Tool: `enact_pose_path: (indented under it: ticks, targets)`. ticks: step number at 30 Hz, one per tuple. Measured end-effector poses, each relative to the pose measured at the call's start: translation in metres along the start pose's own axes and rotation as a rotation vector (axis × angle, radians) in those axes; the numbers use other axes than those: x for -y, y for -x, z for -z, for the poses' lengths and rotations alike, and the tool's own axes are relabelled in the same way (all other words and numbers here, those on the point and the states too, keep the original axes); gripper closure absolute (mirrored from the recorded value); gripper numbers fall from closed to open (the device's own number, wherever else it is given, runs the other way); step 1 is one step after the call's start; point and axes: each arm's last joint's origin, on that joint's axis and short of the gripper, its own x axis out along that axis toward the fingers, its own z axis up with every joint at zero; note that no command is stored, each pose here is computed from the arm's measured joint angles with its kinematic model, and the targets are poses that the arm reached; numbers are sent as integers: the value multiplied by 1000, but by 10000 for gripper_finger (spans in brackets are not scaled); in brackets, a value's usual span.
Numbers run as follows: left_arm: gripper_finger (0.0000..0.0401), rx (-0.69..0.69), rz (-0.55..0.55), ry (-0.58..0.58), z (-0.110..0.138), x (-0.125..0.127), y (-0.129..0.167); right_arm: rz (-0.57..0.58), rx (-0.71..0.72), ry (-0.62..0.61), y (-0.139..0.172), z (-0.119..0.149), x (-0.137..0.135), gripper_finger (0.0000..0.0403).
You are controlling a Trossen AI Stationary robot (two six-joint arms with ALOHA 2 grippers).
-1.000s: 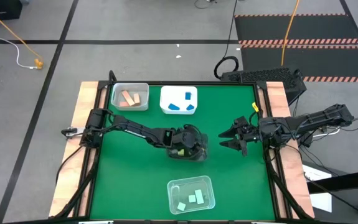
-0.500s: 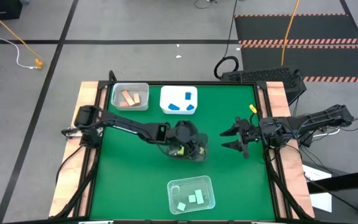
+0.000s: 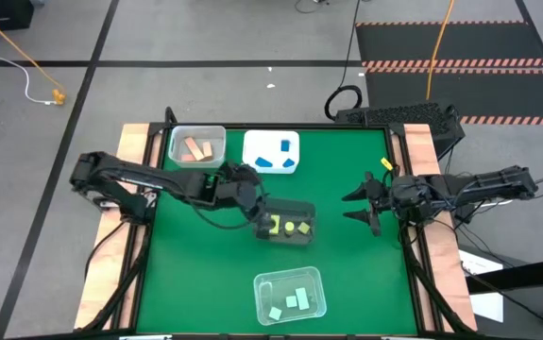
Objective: Sort & place blocks by color
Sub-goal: Return to Home Position
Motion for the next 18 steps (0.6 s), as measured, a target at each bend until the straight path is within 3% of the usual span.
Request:
enact_pose_path:
  ticks: [7, 18]
  targets:
    - [50, 17, -38, 33, 5, -7, 32, 22, 26, 18, -11, 24, 6, 176]
    - [50, 24, 17, 45, 16, 11, 49, -93, 348, -134, -27, 61, 15, 176]
